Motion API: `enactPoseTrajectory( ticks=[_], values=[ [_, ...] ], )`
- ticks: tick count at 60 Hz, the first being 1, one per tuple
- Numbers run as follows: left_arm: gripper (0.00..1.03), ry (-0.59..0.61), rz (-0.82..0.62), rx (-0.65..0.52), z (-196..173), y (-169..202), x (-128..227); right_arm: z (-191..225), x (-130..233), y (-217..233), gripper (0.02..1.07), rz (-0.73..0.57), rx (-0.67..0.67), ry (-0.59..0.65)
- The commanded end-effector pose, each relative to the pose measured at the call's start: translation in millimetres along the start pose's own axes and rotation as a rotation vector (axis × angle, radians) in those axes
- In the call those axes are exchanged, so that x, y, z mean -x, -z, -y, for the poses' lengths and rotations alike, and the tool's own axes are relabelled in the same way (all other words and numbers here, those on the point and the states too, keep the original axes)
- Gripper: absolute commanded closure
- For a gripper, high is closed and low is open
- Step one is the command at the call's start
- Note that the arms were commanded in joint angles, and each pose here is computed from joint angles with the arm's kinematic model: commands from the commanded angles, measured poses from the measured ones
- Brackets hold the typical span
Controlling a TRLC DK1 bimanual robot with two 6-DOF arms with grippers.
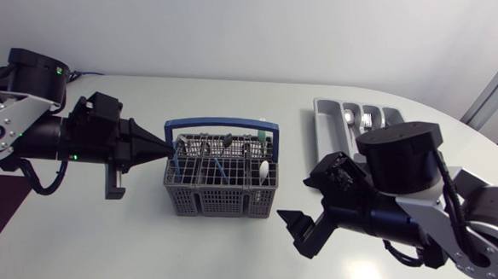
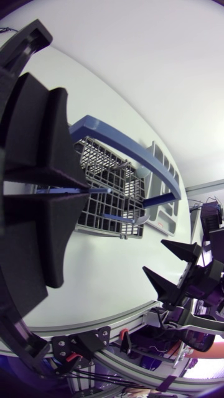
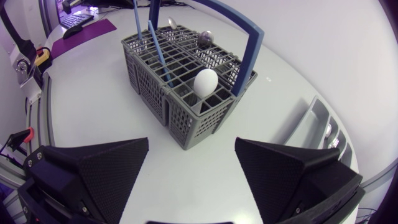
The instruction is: Unload the cutlery basket into the drawer organizer.
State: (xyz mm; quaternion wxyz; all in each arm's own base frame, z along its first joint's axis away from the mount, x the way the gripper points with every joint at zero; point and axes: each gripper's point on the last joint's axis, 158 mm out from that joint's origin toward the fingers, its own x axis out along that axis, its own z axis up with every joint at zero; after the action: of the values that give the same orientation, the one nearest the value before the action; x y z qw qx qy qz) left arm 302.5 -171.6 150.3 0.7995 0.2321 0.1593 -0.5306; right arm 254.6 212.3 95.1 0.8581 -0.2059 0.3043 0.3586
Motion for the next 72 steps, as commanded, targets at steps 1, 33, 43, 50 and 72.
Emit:
enactPoseTrajectory(
  ticks=[1,33,43,50,72],
  values=[
    [0.93,-0.026,0.043,-0.035,-7,-23,13,-5,-3,7,0.07,-0.02,0.004,-0.006],
    [0.93,-0.052,0.154,0.004,-1,-80,57,-19,31,-32,0.07,0.09,0.045,-0.036],
    [0.93,-0.068,0.201,0.008,5,-105,75,-23,41,-45,0.07,0.13,0.062,-0.046],
    [0.93,-0.073,0.233,0.017,13,-122,85,-28,54,-65,0.07,0.193,0.077,-0.057],
    [0.93,0.083,0.313,0.191,38,-151,84,-69,69,-119,0.07,0.292,0.129,-0.235]
  ],
)
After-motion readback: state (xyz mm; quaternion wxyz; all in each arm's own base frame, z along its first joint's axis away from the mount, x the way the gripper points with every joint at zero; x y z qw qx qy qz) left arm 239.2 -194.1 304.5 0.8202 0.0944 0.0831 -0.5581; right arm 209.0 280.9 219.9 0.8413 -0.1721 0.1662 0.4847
